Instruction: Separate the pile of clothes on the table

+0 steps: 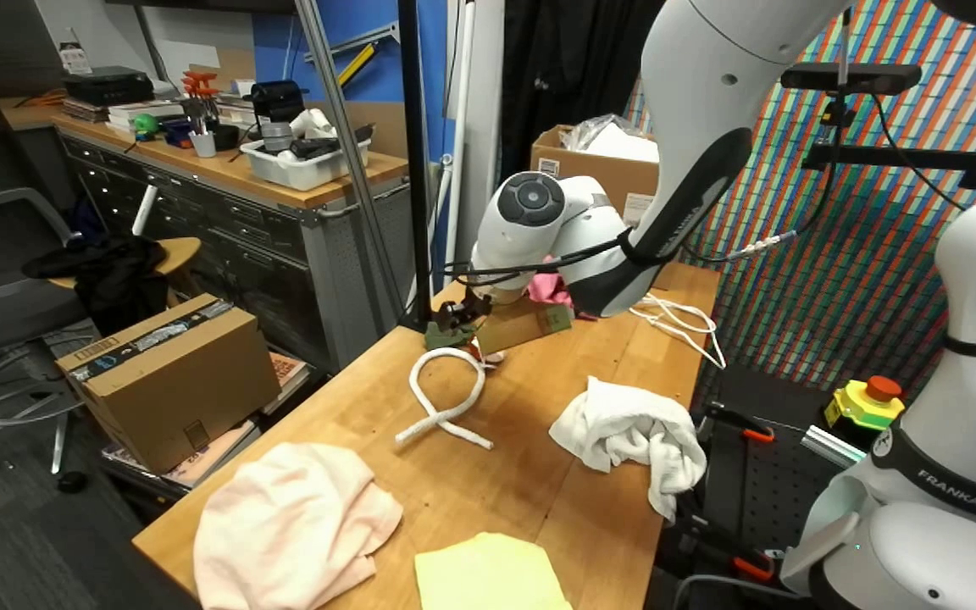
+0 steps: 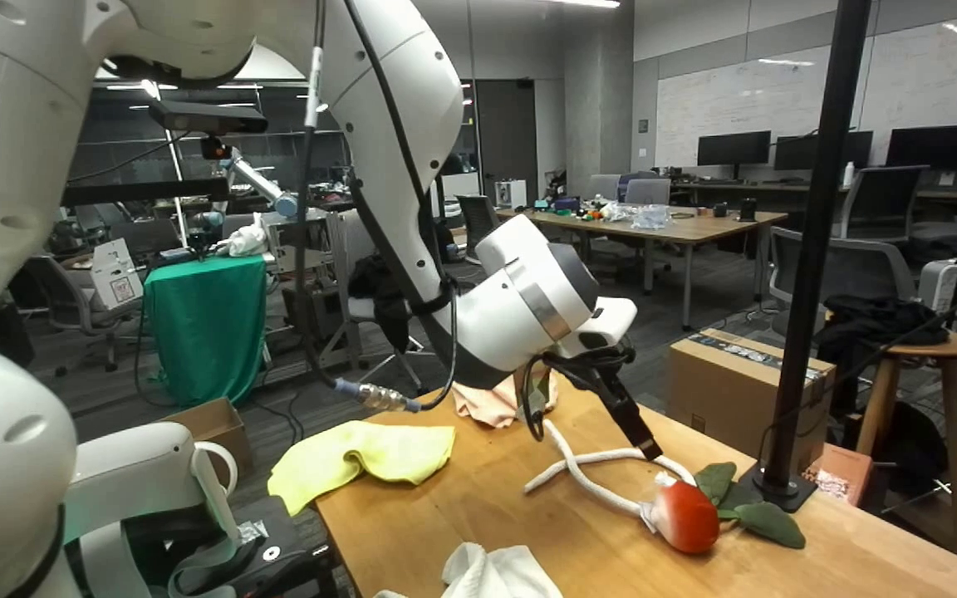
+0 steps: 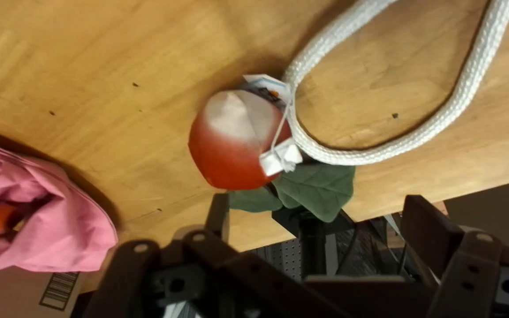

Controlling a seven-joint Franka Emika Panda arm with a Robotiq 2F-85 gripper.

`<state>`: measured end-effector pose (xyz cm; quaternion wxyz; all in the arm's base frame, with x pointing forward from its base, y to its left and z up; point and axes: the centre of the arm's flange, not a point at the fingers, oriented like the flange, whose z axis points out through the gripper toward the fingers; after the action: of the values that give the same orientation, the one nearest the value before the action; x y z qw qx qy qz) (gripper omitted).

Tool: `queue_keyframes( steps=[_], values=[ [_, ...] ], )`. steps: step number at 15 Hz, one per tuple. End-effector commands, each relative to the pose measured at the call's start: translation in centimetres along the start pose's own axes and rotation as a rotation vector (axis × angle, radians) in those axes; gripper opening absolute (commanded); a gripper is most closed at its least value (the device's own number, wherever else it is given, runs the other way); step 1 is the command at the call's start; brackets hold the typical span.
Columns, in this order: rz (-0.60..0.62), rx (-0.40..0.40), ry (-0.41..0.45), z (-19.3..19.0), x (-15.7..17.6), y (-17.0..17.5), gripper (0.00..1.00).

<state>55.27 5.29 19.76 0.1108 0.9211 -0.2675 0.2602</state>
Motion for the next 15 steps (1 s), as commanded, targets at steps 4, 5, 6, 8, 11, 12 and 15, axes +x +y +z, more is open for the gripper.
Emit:
queue_keyframes(
  steps=[4, 5, 6, 8, 11, 12, 15],
  values=[
    [-0.051, -0.034, -0.056, 1.1, 6.7, -3.2, 1.0],
    [-0.055, -0.05, -0.061, 1.6, 7.1, -3.4, 1.0],
    [-0.063, -0.062, -0.08, 1.7, 7.7, -3.3, 1.0],
    [-0.073, -0.086, -0.111, 2.1, 8.6, -3.0, 1.0],
    [-0.099, -0.103, -0.169, 2.8, 9.7, -2.8, 1.0],
    [-0.11, -0.105, -0.19, 3.3, 9.7, -2.8, 1.0],
    [-0.142, -0.114, -0.252, 4.4, 9.9, -3.0, 1.0]
  ],
)
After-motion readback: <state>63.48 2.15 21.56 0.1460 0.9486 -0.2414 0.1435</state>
